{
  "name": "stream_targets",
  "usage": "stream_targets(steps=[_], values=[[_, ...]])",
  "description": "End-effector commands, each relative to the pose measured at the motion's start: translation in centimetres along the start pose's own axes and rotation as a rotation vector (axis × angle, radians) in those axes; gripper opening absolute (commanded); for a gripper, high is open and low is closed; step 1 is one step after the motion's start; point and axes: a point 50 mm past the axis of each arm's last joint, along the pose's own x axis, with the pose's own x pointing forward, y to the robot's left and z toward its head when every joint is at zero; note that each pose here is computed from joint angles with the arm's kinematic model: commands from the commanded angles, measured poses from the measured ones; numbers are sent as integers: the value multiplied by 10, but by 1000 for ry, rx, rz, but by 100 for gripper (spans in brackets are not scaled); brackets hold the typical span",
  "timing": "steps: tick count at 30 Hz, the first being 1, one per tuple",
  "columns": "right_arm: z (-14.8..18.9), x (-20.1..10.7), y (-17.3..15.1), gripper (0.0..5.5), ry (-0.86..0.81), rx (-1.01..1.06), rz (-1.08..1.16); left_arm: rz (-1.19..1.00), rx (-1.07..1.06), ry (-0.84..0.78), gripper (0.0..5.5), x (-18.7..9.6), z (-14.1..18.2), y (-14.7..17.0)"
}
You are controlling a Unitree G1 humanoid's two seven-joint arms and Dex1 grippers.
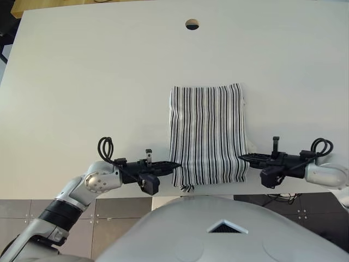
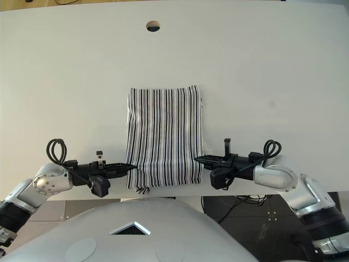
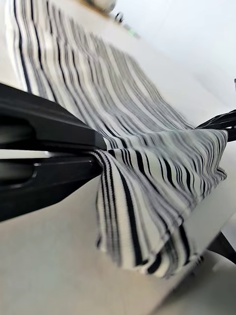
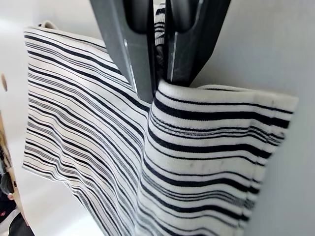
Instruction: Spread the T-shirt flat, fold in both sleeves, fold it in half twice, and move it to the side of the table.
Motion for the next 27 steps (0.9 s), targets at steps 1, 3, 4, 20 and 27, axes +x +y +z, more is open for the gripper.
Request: stream_targets(steps=[1,3,4,20,27], values=[[-7,3,-30,10,5,29,-153,220,12,35,12,4,-9,45],[-13,7,-44,10,5,73,-242,364,11,72,12,8,-18,70],[-16,9,-50,10,6,92,-279,418,7,94,12,9,-23,80],[-58,49,-105,10,125,229,-613,528,-54,242,12,48,-65,111],[-56,55,-107,135,104,197,-628,610,-110,219,116,52,-66,119]])
